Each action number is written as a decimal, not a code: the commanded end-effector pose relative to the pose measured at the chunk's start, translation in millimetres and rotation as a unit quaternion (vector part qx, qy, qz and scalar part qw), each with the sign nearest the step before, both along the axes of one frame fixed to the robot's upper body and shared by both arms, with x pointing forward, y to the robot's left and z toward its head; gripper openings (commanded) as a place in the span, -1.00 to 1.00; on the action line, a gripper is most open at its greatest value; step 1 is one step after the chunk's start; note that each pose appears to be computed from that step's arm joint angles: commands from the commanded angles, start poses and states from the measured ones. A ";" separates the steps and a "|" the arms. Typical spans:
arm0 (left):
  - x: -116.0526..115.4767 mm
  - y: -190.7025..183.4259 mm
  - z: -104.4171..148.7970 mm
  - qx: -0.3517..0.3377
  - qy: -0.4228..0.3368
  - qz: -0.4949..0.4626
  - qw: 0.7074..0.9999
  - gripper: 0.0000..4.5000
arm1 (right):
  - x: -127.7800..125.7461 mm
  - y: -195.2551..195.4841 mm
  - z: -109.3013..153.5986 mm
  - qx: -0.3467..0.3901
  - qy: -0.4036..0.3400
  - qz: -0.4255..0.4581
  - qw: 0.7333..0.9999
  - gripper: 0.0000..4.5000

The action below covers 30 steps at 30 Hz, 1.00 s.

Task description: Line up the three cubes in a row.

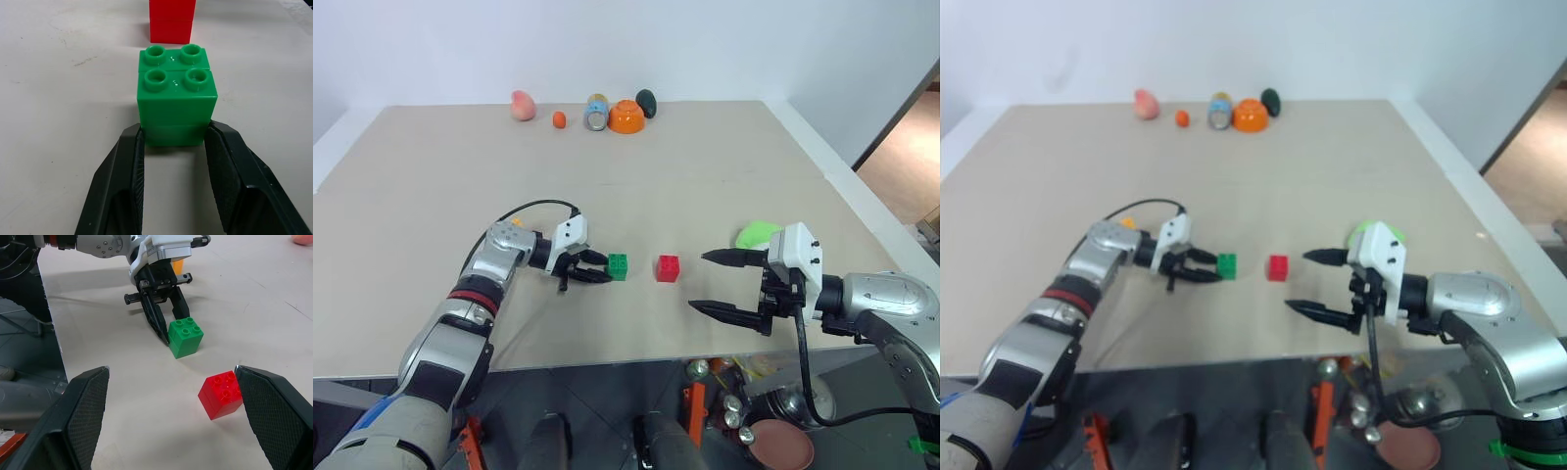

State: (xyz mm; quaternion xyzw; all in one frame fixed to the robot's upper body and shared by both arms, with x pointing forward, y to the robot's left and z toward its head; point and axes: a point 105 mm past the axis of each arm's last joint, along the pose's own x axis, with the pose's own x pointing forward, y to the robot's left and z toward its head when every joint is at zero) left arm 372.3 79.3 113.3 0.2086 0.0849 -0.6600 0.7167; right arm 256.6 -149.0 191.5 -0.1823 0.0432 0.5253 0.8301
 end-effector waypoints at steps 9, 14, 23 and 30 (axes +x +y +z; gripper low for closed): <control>-0.6 -4.1 2.4 -0.012 0.001 -0.005 1.000 -0.45 | 3.0 1.4 8.7 -0.004 -0.025 0.002 1.000 0.89; -1.7 -2.4 1.2 -0.017 0.024 -0.003 1.000 0.31 | 3.5 3.3 9.7 -0.003 -0.027 0.005 1.000 0.89; 3.9 5.9 14.6 -0.029 -0.002 0.015 0.999 0.99 | 5.5 5.8 12.8 -0.003 -0.030 0.015 0.999 0.89; -8.5 42.1 30.7 0.015 -0.023 0.002 1.000 0.99 | 5.0 9.3 22.3 -0.005 -0.039 0.037 0.999 0.89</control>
